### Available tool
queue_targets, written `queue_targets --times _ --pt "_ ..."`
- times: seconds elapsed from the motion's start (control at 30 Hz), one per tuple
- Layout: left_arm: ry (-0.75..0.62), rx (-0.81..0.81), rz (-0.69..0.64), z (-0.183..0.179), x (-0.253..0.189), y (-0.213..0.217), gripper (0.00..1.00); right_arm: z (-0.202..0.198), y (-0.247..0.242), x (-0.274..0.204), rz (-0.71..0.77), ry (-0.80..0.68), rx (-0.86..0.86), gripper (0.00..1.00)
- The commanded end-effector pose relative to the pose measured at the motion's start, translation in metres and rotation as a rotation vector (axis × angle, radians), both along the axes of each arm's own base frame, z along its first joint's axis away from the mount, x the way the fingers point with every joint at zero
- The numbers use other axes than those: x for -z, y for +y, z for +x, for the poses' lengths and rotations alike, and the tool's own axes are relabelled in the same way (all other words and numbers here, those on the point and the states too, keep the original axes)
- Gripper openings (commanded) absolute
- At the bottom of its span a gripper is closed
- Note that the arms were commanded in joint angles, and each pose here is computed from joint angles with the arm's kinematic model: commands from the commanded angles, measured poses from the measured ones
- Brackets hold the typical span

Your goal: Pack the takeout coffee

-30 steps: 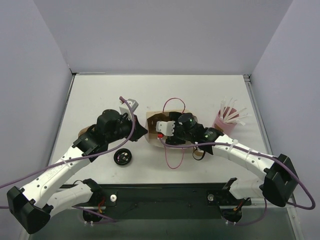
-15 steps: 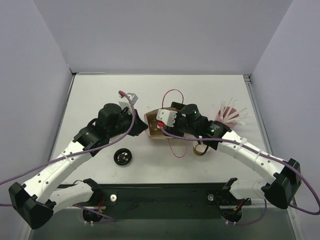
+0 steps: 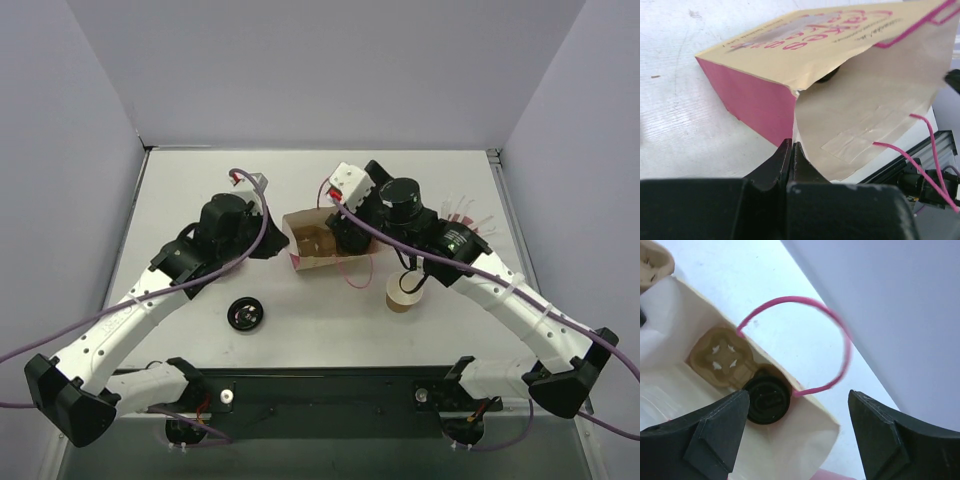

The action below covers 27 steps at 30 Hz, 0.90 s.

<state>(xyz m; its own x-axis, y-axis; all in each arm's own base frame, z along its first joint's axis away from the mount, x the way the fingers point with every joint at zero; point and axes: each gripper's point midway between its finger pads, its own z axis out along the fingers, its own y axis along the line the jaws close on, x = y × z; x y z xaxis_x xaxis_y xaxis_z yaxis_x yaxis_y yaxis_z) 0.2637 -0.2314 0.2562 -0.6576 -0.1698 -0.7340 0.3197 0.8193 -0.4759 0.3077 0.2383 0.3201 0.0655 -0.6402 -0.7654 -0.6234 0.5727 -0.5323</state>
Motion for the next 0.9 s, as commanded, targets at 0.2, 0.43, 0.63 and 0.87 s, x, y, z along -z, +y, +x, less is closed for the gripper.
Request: queue_targets --times 0.2,0.43,0.63,0.87 --pt "-0.050 -0.120 -0.012 0.037 -0.031 0.011 0.18 -0.008 -0.041 -0.055 0.252 0.029 0.279 0.82" --pt "-0.113 -0.089 -0.028 0.057 -0.060 -0.002 0.39 -0.020 -0.060 -0.055 0.293 0.044 0.339 0.82" --pt "-0.181 -0.074 -0.036 0.063 -0.082 -0.005 0.47 -0.027 -0.069 -0.058 0.393 0.089 0.419 0.81" --pt "-0.253 -0.044 -0.010 0.062 -0.102 -0.002 0.53 -0.041 -0.075 -0.058 0.549 0.174 0.491 0.80"
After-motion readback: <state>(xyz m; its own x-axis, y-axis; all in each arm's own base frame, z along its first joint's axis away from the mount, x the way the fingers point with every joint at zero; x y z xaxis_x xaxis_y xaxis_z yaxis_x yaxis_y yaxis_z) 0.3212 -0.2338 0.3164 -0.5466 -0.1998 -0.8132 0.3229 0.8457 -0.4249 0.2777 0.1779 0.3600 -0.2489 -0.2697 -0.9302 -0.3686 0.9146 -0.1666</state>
